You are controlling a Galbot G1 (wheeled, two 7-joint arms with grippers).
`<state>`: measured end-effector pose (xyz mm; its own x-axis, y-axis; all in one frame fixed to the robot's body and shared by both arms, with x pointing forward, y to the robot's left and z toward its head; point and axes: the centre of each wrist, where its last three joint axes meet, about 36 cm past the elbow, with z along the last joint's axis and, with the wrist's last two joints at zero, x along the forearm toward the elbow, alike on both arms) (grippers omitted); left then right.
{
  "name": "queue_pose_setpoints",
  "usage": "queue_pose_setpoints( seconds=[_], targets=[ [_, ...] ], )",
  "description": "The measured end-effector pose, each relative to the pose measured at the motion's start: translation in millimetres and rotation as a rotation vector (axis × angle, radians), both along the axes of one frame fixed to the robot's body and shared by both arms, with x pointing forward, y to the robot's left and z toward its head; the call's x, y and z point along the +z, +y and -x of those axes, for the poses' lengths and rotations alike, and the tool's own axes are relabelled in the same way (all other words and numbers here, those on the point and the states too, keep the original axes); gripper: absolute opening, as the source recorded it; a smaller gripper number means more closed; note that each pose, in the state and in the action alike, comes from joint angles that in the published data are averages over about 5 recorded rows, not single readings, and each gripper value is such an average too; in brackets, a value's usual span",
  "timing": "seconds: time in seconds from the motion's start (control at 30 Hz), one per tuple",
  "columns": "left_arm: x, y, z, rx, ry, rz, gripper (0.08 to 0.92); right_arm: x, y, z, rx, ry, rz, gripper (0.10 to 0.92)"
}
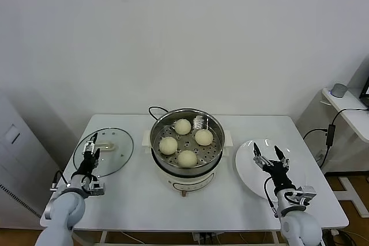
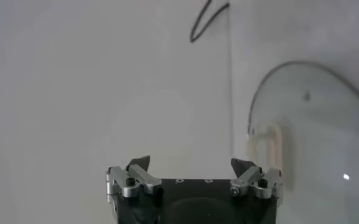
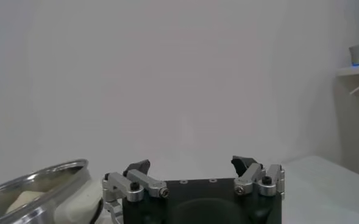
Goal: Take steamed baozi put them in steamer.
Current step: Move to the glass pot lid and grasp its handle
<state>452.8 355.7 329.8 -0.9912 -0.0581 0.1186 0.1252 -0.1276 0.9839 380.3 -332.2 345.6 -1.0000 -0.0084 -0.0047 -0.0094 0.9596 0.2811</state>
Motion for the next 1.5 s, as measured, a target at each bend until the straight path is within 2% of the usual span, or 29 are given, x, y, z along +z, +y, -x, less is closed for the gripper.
queue_pose_setpoints(
  seconds=[0.23,0.87,1.5],
  targets=[
    [-11.4,12.4,-15.4,-0.002,0.025,-0.005,0.823,-3.1,2.9,-0.6,-0.009,0.004,-0.002,0.823],
    [-22.4,24.6,-46.7,0.023,0.035,0.002,0.823,-10.7,7.6,-3.6,-0.025,0.011,-0.006,0.823],
    [-41.7,21.3,-66.8,0.043,0.0,0.028,0.823,-19.5,8.1,-4.4,-0.035,0.022,-0.003,0.823]
  ],
)
